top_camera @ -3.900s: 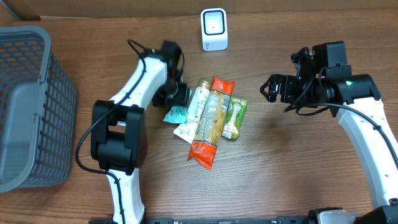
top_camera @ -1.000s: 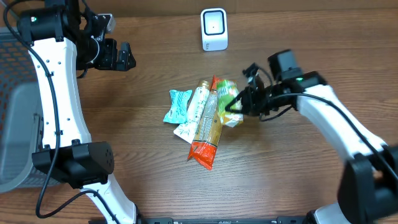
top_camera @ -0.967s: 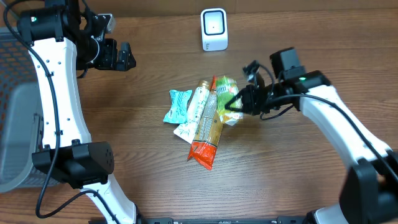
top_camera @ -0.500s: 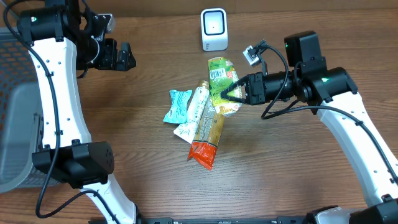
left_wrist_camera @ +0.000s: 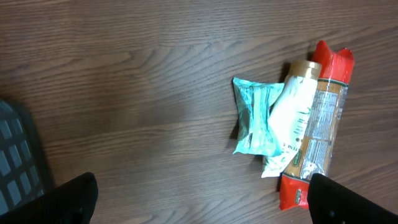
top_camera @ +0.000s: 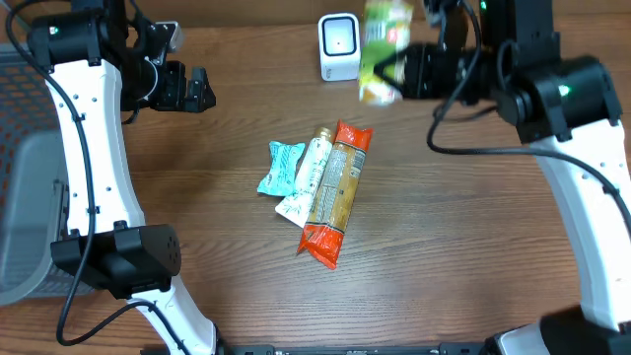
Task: Scan the item barcode
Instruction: 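Lift the green tea packet and hold it in front of the scanner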
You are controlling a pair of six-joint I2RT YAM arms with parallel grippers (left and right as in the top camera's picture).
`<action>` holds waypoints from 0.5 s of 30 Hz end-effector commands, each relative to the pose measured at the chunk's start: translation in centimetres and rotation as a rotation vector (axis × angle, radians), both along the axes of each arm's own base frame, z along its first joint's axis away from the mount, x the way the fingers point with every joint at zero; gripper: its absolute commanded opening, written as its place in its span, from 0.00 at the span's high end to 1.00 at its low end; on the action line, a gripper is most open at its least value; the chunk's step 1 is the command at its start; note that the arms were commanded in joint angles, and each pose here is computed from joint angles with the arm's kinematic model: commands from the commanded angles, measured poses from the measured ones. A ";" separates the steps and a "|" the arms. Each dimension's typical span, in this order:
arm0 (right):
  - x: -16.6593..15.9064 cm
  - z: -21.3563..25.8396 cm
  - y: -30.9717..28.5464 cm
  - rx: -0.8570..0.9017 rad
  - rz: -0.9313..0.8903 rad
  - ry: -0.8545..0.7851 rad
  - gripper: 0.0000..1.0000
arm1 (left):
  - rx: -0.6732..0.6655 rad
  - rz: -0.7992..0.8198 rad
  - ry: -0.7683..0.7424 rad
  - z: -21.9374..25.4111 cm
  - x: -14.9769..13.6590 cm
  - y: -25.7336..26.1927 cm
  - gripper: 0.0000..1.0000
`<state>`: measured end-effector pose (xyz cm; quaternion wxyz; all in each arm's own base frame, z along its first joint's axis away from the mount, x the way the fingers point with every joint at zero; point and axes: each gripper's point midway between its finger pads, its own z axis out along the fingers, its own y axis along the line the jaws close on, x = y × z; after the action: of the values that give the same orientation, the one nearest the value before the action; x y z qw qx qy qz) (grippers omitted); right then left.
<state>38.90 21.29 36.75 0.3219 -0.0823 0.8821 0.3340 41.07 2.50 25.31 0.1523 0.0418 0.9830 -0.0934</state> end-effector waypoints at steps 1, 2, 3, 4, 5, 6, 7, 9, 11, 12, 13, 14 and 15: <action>5.0 -3.6 -1.4 -0.292 -0.161 -0.101 0.96 | -0.007 -0.018 -0.003 -0.2 0.2 -0.1 0.00; 6.2 -4.6 -1.5 -0.365 -0.191 -0.126 0.96 | -0.007 -0.019 -0.003 -0.2 0.2 -0.1 0.00; 7.5 -5.8 -1.8 -0.451 -0.232 -0.153 0.96 | -0.007 -0.018 -0.003 -0.2 0.2 -0.1 0.00; 8.5 -6.7 -2.1 -0.524 -0.271 -0.177 0.96 | -0.007 -0.018 -0.003 -0.2 0.2 -0.1 0.01; 9.6 -7.5 -2.4 -0.600 -0.313 -0.202 0.96 | -0.007 -0.018 -0.003 -0.2 0.2 -0.1 0.01; 10.6 -8.1 -2.8 -0.674 -0.354 -0.232 0.96 | -0.007 -0.018 -0.003 -0.2 0.2 -0.1 0.00; 11.5 -8.9 -3.0 -0.750 -0.376 -0.258 0.96 | -0.007 -0.018 -0.003 -0.2 0.2 -0.1 0.01; 13.1 -10.3 -3.0 -0.892 -0.384 -0.313 0.96 | -0.007 -0.018 -0.003 -0.2 0.2 -0.1 0.00; 14.5 -11.7 -2.5 -1.006 -0.358 -0.363 0.96 | -0.007 -0.018 -0.003 -0.2 0.2 -0.1 0.00; 15.4 -12.7 -2.0 -1.056 -0.325 -0.387 0.96 | -0.007 -0.018 -0.003 -0.2 0.2 -0.1 0.01; 16.1 -13.4 -1.6 -1.088 -0.295 -0.409 0.96 | -0.007 -0.019 -0.003 -0.2 0.2 -0.1 0.01; 16.8 -14.2 -1.2 -1.117 -0.265 -0.428 0.96 | -0.006 -0.019 -0.003 -0.2 0.2 -0.1 0.00; 17.4 -14.9 -0.9 -1.141 -0.243 -0.446 0.96 | -0.007 -0.019 -0.003 -0.2 0.2 -0.1 0.00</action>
<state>55.05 22.35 19.15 0.4231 -0.1713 0.8769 -0.1506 41.07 2.49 25.31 0.1523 0.0419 0.9830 -0.0936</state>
